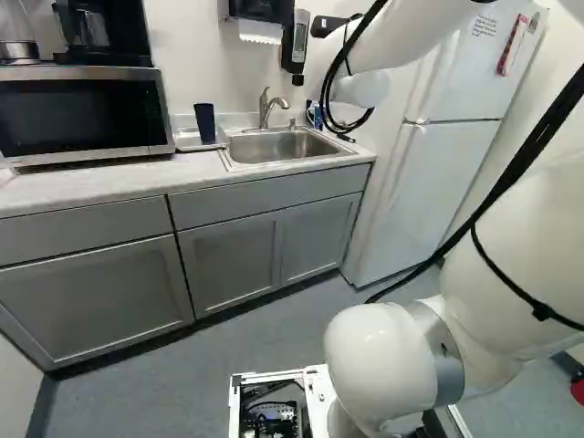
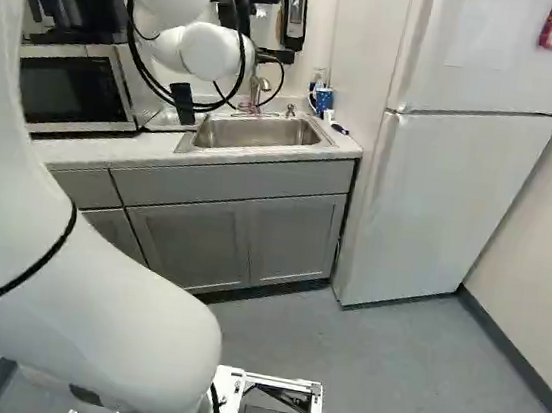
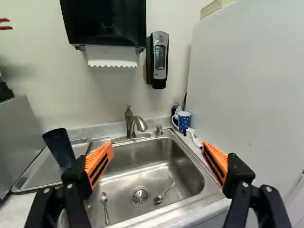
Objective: Rinse the cup and place it in the tray
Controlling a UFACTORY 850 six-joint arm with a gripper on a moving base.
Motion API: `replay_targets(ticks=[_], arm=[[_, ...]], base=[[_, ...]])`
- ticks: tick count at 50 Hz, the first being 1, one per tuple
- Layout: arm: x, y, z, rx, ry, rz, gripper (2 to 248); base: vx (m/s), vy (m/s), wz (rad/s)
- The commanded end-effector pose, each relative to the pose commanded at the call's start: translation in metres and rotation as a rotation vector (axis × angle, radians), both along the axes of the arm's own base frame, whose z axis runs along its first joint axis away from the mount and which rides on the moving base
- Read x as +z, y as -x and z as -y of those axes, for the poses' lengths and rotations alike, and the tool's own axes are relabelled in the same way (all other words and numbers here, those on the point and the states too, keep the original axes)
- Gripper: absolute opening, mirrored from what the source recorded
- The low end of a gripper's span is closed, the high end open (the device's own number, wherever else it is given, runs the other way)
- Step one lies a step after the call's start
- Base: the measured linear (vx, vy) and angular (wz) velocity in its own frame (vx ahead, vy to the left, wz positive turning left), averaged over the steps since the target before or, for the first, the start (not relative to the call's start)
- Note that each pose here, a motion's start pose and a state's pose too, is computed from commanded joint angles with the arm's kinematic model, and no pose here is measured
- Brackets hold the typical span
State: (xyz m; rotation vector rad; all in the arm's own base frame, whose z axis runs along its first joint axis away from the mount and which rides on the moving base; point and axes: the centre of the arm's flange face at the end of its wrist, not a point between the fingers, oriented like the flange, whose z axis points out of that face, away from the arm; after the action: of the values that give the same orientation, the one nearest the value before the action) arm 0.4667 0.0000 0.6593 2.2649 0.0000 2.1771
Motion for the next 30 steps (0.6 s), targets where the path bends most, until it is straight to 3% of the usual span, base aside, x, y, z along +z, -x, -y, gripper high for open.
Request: replay_targets(ticks=[30], arm=[[0.028,-0.011,0.000,0.000,0.000,0.003,247]], base=[[0.000,0.000,0.000]])
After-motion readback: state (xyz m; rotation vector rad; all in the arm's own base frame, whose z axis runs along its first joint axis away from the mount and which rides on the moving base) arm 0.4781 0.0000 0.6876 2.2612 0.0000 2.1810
